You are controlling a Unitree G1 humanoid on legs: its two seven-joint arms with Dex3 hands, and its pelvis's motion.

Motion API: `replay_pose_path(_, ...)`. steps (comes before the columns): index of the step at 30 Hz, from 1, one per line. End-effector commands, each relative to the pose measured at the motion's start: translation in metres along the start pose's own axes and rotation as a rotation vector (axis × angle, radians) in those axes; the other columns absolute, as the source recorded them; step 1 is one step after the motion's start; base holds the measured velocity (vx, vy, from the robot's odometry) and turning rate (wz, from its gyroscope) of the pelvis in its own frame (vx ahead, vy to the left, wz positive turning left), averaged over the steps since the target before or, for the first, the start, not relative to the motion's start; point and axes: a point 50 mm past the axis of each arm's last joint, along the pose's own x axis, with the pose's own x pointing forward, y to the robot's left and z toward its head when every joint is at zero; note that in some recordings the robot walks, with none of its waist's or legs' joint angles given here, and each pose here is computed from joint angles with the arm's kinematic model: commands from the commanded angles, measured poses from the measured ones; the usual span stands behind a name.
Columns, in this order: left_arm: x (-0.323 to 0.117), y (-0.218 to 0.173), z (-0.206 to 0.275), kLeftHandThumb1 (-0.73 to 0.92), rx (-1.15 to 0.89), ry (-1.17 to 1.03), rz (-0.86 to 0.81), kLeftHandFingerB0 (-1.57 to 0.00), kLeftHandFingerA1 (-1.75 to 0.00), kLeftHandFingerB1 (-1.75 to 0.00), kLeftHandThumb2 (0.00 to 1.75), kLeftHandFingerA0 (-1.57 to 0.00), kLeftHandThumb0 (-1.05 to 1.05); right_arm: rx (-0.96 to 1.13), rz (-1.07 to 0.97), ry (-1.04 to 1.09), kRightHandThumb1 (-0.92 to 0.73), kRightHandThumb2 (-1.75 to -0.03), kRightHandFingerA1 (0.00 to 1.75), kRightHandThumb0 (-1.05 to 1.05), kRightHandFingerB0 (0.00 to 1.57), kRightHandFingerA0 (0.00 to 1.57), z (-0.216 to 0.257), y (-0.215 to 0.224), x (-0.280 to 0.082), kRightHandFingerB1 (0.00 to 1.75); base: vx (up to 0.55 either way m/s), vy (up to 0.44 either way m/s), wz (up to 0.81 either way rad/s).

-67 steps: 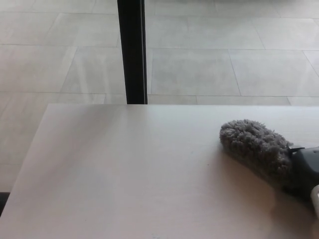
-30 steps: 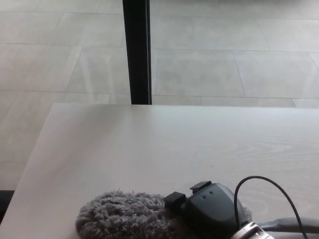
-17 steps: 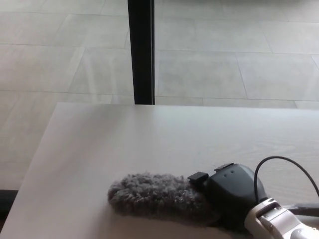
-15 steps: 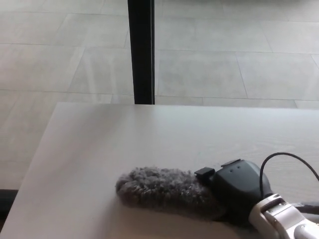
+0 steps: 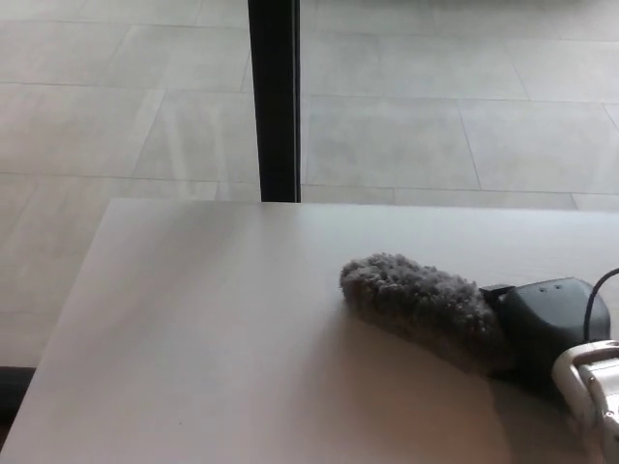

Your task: The robot uses its right hand to pick up the duster kept in the middle of the desk and use it to wipe the desk by swiping its surface twice

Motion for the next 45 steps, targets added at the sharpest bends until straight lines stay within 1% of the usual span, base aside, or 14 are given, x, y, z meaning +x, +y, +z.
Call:
replay_pose_path(1,-0.002,0.002,0.001,0.83,-0.008,-0.037,0.009,-0.34,-1.10,-0.95,1.24,-0.55,-0.97,-0.059,0.165,0.203,-0.55,-0.94,1.32,-0.37,0.72,1.07,-0.043,0.034,-0.021,1.01,0.00,0.000,0.00)
replay_pose_path(2,-0.003,0.003,0.001,0.83,-0.013,-0.038,0.009,-0.34,-1.09,-0.96,1.24,-0.55,-0.97,-0.063,0.168,0.216,-0.77,-0.62,1.71,-0.27,0.63,0.78,-0.047,0.036,-0.022,1.09,0.00,0.000,0.00)
replay_pose_path(4,-0.005,0.005,0.000,0.84,-0.021,-0.037,0.012,-0.34,-1.09,-0.95,1.24,-0.55,-0.96,-0.075,0.173,0.225,-0.56,-0.96,1.31,-0.37,0.72,1.05,-0.050,0.038,-0.024,1.00,0.00,0.000,0.00)
replay_pose_path(8,-0.006,0.006,-0.001,0.81,-0.021,-0.037,0.005,-0.35,-1.07,-0.94,1.23,-0.54,-0.91,-0.075,0.185,0.256,-0.73,-0.62,1.72,-0.26,0.66,0.81,-0.057,0.042,-0.028,1.03,0.00,0.000,0.00)
replay_pose_path(9,-0.006,0.006,-0.001,0.92,-0.023,-0.035,0.006,-0.23,-1.22,-1.13,0.79,-0.31,-0.93,-0.064,0.187,0.267,-0.56,-0.95,1.32,-0.37,0.73,1.07,-0.058,0.042,-0.028,0.97,0.00,0.000,0.00)
replay_pose_path(11,-0.007,0.007,-0.001,0.84,-0.023,-0.036,0.010,-0.34,-1.08,-0.94,1.24,-0.54,-0.95,-0.073,0.222,0.292,-0.74,-0.60,1.74,-0.31,0.61,0.75,-0.058,0.043,-0.028,0.99,0.00,0.000,0.00)
replay_pose_path(20,-0.005,0.007,0.003,0.82,0.011,-0.030,0.024,-0.29,-1.13,-1.04,0.97,-0.38,-1.00,0.008,0.220,0.129,-0.76,-0.63,1.62,-0.31,0.62,0.69,-0.020,0.039,-0.018,0.80,0.00,0.000,0.00)
replay_pose_path(22,-0.005,0.007,0.003,0.92,0.014,-0.029,0.020,-0.12,-1.42,-1.33,0.86,-0.24,-0.91,0.025,0.224,0.099,-0.73,-0.64,1.38,-0.38,0.55,0.70,-0.012,0.037,-0.016,0.60,0.00,0.000,0.00)
replay_pose_path(24,-0.005,0.007,0.003,0.78,0.022,-0.027,0.020,-0.35,-1.04,-0.93,1.23,-0.51,-0.87,0.065,0.227,0.072,-0.73,-0.61,1.20,-0.40,0.44,0.72,-0.005,0.035,-0.015,0.46,0.00,0.000,0.00)
replay_pose_path(26,-0.006,0.008,0.003,0.92,0.021,-0.028,0.020,-0.11,-1.43,-1.34,0.86,-0.23,-0.91,0.139,0.262,0.057,-0.60,-0.87,0.94,-0.60,0.12,0.68,0.003,0.030,-0.012,0.43,0.00,0.000,0.00)
replay_pose_path(27,-0.006,0.008,0.003,0.80,0.011,-0.031,0.015,-0.30,-1.02,-0.90,1.25,-0.49,-0.88,0.184,0.335,0.048,-0.63,-0.96,0.56,-0.76,0.00,0.10,0.008,0.023,-0.009,0.12,0.00,0.000,0.00)
replay_pose_path(29,-0.006,0.008,0.003,0.92,0.021,-0.029,0.018,-0.12,-1.43,-1.31,0.85,-0.26,-0.93,0.212,0.358,0.026,-0.69,-1.01,0.07,-0.99,0.00,0.00,0.011,0.016,-0.008,0.00,0.00,0.000,0.00)
replay_pose_path(44,-0.007,0.009,0.003,0.80,0.009,-0.021,0.019,-0.32,-1.02,-0.91,1.27,-0.46,-0.88,0.263,0.405,0.025,-0.88,-0.68,0.00,-1.05,0.00,0.00,0.002,-0.017,-0.003,0.00,0.00,0.000,0.00)
replay_pose_path(45,-0.008,0.010,0.003,0.92,0.015,-0.026,0.010,-0.22,-1.18,-1.10,0.86,-0.30,-0.95,0.265,0.393,0.020,-0.88,-0.66,0.00,-1.05,0.00,0.00,0.000,-0.019,-0.003,0.00,0.00,0.000,0.00)
